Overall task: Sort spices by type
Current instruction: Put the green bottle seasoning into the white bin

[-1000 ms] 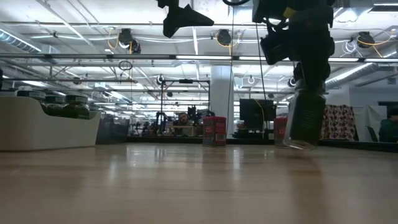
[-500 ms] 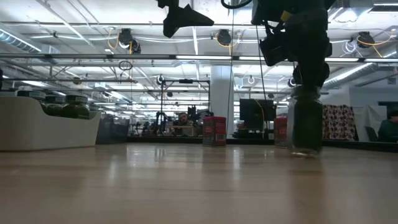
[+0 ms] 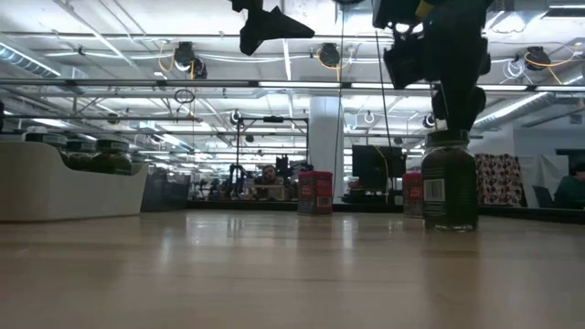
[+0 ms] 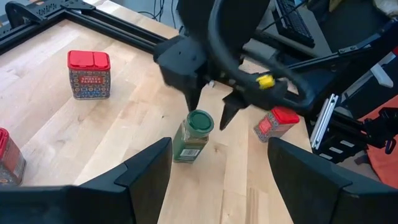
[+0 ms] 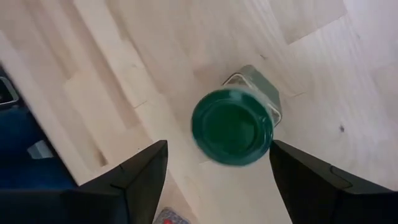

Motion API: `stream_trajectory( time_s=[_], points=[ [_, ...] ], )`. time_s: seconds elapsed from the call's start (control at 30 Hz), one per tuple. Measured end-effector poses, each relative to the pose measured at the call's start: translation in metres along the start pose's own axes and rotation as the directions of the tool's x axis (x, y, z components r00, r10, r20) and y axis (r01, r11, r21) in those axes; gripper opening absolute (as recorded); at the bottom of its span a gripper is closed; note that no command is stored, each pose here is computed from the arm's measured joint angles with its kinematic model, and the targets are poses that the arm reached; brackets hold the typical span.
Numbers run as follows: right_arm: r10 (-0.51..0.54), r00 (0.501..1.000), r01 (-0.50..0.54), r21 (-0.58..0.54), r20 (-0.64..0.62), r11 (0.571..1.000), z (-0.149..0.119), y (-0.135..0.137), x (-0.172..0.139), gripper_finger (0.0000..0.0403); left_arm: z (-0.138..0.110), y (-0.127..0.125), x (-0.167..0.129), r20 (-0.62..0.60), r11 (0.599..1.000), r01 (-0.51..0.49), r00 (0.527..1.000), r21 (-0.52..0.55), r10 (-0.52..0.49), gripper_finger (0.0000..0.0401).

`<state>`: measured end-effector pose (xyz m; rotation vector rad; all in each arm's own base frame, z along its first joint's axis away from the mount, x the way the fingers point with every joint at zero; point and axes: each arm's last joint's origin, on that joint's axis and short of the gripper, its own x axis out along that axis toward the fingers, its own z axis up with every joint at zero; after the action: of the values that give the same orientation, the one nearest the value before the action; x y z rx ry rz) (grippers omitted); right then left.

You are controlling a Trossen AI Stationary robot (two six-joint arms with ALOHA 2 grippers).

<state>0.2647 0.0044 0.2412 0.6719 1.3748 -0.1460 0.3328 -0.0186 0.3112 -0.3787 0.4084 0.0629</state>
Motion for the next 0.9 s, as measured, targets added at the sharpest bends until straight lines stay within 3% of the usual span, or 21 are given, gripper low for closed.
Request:
stream_trajectory(
  time_s=[0.4,0.7,0.9],
  points=[
    [0.084,0.979,-0.077,-0.043,0.187,0.996,-0.032,-0.001,-0.057,0.0265,0.0,0.0,0.01,0.04,1.0,-0.006,0.999,-0.011,0.007,0.0267],
    [0.045,0.906,-0.015,-0.072,0.422,0.997,-0.068,-0.013,-0.103,0.0265,-0.008,-0.002,0.081,0.012,0.994,0.09,0.996,-0.056,-0.09,0.0267],
    [0.074,0.881,-0.034,-0.092,0.467,0.995,-0.09,-0.021,-0.119,0.0265,-0.006,-0.008,0.132,-0.005,0.993,0.1,0.995,0.054,-0.1,0.0267]
  ],
)
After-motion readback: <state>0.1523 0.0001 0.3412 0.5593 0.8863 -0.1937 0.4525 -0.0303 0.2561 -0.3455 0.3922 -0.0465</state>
